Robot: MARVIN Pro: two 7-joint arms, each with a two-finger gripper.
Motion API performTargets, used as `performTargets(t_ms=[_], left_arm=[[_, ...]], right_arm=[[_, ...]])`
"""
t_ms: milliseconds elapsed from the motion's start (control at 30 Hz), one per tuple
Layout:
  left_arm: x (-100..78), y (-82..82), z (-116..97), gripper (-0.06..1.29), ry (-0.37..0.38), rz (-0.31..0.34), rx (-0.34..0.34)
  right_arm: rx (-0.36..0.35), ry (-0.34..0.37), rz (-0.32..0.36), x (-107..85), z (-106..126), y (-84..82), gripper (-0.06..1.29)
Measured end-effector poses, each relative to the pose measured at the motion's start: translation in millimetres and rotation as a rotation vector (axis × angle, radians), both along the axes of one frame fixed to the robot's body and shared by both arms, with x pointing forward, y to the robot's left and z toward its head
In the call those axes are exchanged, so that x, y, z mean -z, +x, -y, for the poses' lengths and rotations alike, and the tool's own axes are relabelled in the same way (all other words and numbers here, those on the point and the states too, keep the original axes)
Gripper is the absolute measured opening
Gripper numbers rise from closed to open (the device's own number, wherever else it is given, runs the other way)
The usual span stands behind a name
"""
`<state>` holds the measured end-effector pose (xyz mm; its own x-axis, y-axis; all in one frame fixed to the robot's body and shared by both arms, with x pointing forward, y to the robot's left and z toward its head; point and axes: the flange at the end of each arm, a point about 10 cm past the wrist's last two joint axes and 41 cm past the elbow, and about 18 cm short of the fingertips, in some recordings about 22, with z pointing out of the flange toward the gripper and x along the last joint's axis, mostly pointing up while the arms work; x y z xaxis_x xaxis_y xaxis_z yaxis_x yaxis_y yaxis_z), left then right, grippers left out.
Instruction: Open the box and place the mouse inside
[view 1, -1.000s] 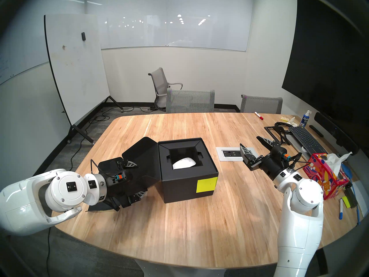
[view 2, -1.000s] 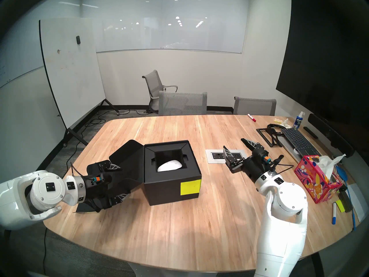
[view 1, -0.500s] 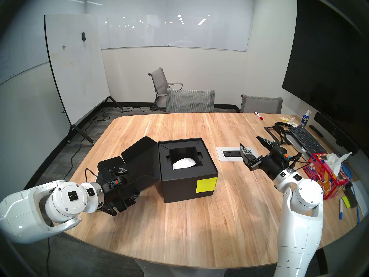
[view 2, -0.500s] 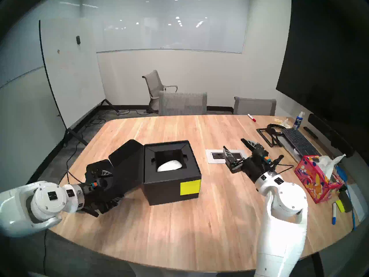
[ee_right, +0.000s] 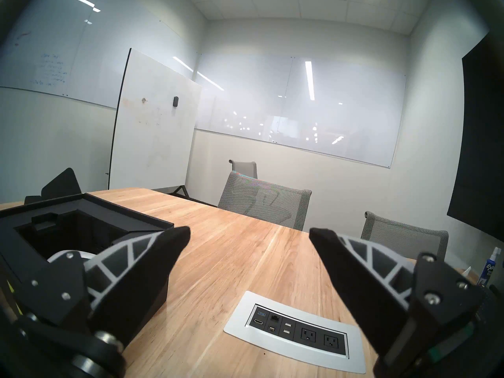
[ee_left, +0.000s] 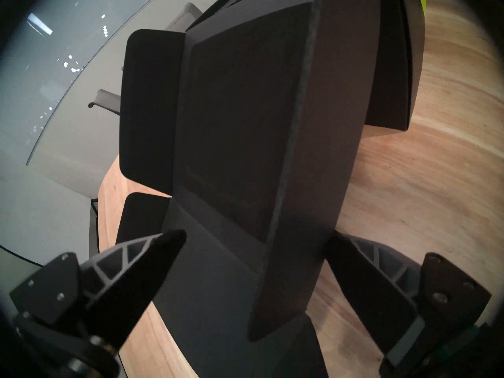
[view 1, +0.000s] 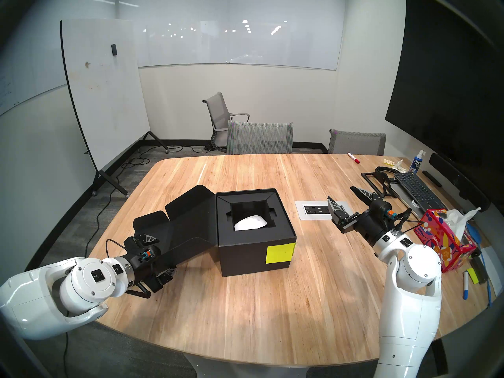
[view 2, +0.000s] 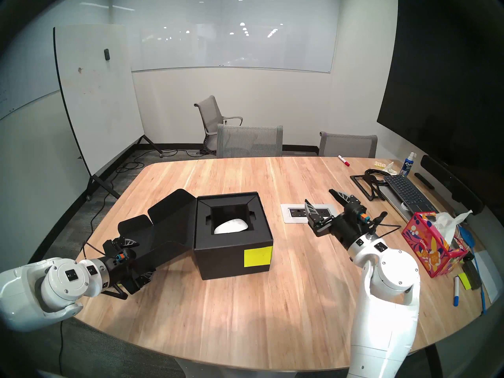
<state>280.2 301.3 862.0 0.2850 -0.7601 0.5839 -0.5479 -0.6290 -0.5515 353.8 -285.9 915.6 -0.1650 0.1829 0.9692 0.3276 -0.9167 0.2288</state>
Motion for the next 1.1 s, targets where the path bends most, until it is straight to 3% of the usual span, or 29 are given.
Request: performTargets(t_ms=[1100], left_arm=[[24.4,-41.1,-44,1.27,0.088,0.032,-0.272]], right_arm=[[0.000,0.000,-0.002,0.8,0,0.3,1.19]])
